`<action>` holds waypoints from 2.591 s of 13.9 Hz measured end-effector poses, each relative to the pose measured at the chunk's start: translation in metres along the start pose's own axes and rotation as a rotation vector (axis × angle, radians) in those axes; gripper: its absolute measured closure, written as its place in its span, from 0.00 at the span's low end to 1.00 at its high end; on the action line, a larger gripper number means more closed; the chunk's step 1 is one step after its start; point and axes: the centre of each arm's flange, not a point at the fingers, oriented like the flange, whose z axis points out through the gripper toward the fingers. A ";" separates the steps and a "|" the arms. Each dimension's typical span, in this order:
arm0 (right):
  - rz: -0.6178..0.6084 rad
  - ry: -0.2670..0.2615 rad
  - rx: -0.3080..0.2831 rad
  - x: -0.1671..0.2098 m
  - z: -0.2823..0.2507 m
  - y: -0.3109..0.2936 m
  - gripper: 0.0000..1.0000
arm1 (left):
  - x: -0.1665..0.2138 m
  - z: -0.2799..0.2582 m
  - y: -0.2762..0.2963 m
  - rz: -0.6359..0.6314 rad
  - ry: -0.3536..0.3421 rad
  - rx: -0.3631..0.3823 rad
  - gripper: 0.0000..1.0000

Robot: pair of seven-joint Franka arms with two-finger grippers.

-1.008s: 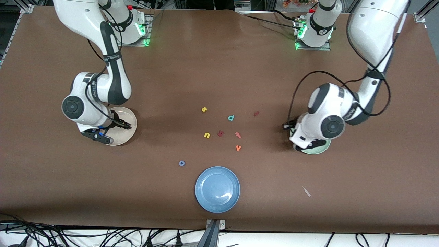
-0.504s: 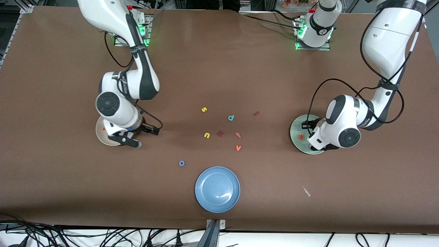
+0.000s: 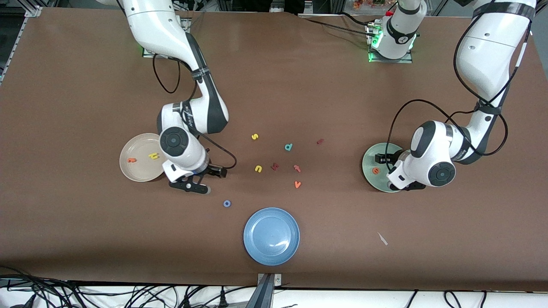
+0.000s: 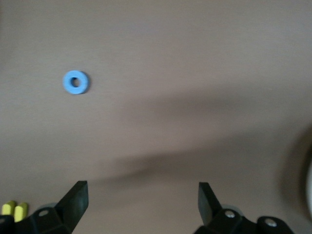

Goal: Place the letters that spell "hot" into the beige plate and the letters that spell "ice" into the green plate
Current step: 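Release the teal letter on the green plate while the right gripper reaches the blue ring, then grasp the blue ring with the right gripper while the left gripper grasps the red letter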

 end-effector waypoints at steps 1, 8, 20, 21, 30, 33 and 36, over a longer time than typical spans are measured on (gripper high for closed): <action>-0.021 0.005 0.007 0.002 0.003 -0.009 0.00 | -0.006 -0.014 0.013 0.023 0.014 -0.001 0.01; -0.150 0.043 0.070 0.036 0.034 -0.035 0.00 | -0.062 -0.066 0.120 0.284 0.043 0.007 0.00; -0.245 0.085 0.112 0.059 0.054 -0.037 0.00 | -0.108 0.014 0.194 0.691 0.144 0.087 0.04; -0.246 0.089 0.112 0.060 0.057 -0.037 0.00 | -0.111 0.017 0.198 0.716 0.160 0.104 0.04; -0.264 0.094 0.111 0.059 0.063 -0.038 0.33 | -0.123 0.056 0.229 0.917 0.295 0.194 0.43; -0.265 0.098 0.114 0.060 0.061 -0.039 0.38 | -0.121 0.067 0.234 0.930 0.301 0.171 0.44; -0.263 0.104 0.115 0.061 0.061 -0.037 0.45 | -0.119 0.072 0.235 0.954 0.317 0.179 0.46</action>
